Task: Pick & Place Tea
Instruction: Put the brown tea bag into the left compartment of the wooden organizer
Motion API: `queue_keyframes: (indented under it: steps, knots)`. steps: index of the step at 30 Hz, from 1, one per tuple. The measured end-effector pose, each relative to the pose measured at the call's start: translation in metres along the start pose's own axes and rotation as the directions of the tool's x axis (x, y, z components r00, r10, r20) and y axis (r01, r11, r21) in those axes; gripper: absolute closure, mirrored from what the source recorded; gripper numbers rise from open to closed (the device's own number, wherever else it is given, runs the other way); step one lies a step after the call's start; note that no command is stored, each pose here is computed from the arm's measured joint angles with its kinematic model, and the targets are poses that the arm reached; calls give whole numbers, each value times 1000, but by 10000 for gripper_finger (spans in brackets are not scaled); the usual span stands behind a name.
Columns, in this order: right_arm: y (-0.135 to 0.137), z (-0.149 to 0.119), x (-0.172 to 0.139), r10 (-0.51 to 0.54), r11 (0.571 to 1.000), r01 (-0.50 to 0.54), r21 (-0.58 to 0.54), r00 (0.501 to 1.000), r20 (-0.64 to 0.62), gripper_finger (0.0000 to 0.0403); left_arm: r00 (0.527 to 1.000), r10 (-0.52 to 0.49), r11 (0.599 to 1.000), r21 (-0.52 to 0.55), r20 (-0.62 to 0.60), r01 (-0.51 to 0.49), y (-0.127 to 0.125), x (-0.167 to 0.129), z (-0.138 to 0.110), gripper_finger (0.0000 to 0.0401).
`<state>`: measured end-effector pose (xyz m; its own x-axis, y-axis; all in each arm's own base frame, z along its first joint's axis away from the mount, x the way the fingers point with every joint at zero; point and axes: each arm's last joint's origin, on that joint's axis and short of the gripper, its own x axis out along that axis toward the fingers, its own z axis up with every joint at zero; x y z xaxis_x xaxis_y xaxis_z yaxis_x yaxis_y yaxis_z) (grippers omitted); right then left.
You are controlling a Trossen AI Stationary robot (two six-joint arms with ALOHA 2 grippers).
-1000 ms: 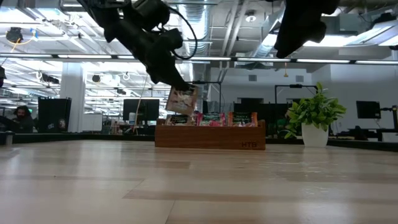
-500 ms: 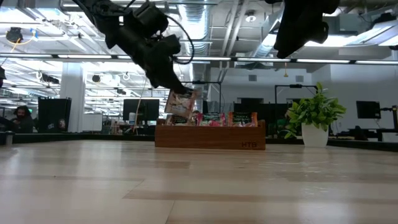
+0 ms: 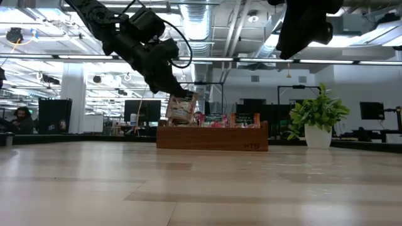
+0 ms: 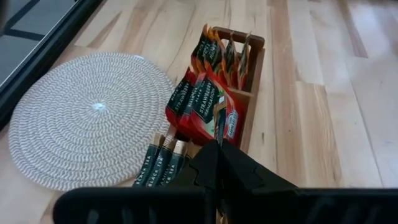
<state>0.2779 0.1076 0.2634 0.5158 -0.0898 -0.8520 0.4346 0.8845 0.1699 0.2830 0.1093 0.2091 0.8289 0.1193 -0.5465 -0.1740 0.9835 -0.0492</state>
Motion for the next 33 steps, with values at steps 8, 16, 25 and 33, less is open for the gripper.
queue_keyframes:
  steps: [8,16,25,33]
  knots:
    - [0,0,0,0,1000,0,10,1000,0,290,1000,-22,1000,-10,9,22,9,-2,0,401]
    - [0,0,0,0,1000,0,11,1000,0,290,999,-29,1000,-8,25,29,8,-1,-1,401]
    - [0,0,0,0,1000,0,17,1000,1,290,997,-7,999,-46,78,10,9,1,-20,401]
    - [0,0,0,0,1000,0,29,1000,1,290,996,-8,999,-36,90,11,8,1,-27,401]
